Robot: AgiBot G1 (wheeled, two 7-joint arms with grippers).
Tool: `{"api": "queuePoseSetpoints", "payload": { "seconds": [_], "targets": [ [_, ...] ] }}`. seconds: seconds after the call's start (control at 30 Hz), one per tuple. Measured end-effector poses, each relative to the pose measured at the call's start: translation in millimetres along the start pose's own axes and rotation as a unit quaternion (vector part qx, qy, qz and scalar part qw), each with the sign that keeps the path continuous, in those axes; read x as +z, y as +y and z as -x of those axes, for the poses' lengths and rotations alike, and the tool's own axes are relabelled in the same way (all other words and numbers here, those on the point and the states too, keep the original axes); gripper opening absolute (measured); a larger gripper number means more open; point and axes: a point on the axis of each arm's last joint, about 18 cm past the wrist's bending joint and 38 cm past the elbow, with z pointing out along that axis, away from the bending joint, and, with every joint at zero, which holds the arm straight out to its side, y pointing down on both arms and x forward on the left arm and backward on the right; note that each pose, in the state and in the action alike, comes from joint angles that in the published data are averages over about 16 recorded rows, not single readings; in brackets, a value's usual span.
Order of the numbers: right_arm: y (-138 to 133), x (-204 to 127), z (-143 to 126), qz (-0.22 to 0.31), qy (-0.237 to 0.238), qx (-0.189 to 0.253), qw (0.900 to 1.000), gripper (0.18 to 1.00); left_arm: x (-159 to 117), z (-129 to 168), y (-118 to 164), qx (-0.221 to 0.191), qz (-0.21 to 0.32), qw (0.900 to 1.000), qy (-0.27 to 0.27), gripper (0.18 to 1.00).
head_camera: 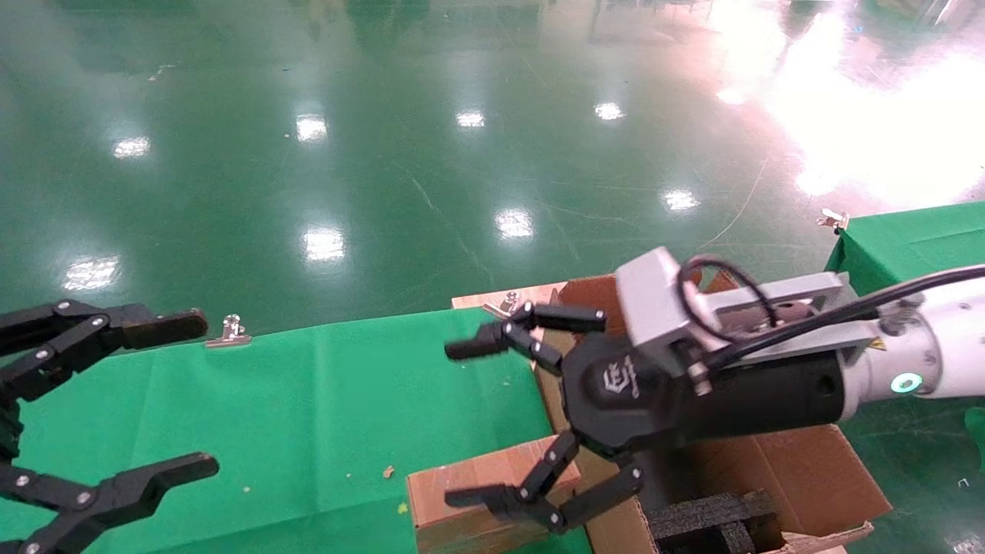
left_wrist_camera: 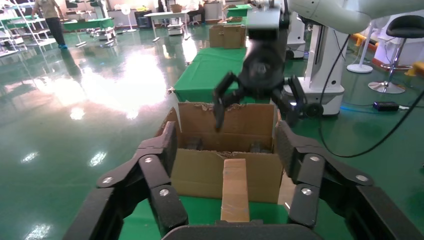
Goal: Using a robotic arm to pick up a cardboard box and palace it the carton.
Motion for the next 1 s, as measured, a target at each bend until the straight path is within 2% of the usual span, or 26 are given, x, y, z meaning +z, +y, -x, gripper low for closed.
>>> {"api": "queuePoseSetpoints", "payload": {
  "seconds": [0.3,0.73,1.0],
  "targets": [
    [17.7,19.6,-12.3,0.096,-0.032,-0.017,0.995,1.001,0.0,0.0,0.0,0.000,0.000,1.0000,0.000,0.627],
    [37.6,47.1,-39.9,0.192,-0.076,-0.067,0.976,1.001,0.0,0.0,0.0,0.000,0.000,1.0000,0.000,0.375],
    [45.5,59.4,-55.2,0.235,-0.100,-0.093,0.962,1.001,0.0,0.0,0.0,0.000,0.000,1.0000,0.000,0.306]
  ]
}}
